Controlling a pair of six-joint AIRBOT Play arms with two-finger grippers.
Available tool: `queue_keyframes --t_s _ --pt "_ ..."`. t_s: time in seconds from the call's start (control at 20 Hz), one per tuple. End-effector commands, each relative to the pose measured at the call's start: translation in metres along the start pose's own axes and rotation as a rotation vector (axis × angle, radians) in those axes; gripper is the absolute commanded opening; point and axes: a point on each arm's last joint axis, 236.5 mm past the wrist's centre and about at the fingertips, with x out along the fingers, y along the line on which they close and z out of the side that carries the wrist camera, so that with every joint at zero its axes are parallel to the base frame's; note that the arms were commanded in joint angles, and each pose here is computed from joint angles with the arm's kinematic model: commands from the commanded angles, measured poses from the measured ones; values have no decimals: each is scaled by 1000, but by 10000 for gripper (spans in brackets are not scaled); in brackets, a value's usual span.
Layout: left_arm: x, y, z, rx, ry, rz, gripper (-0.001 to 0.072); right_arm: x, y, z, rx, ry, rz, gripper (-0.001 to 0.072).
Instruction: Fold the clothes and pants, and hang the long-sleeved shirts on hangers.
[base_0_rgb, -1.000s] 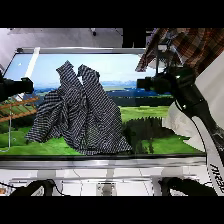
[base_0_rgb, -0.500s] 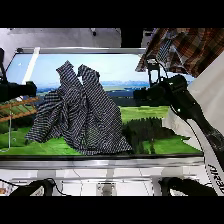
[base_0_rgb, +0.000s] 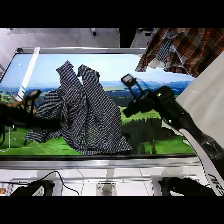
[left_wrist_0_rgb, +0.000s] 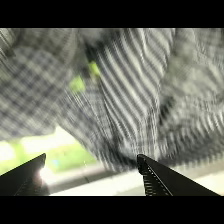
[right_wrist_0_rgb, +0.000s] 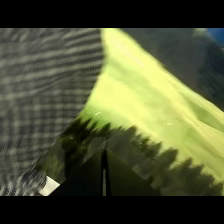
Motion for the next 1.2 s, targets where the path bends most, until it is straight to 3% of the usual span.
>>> queue_keyframes --t_s 0.0,0.2,0.35,0.55,0.8,0.85,0.9,1.15 --pt "17 -18 -51 38 49 -64 703 1 43 -15 -150 -44 76 39" --pt "34 -23 -72 -33 56 -96 702 8 59 -48 -150 8 117 38" --pt "50 -17 -79 -120 84 -93 701 17 88 -70 -260 50 197 39" --pt "67 -6 -61 -170 46 -90 702 14 130 -61 -346 -3 274 39" --pt "103 1 -42 -378 55 -141 696 10 152 -54 -394 -33 292 39" --pt "110 2 -45 -398 79 -149 589 10 153 -56 -395 -25 296 39" --pt "116 3 -48 -413 103 -154 383 10 154 -59 -397 -13 301 39" --pt "120 4 -47 -429 110 -159 367 6 165 -69 -373 23 358 39"
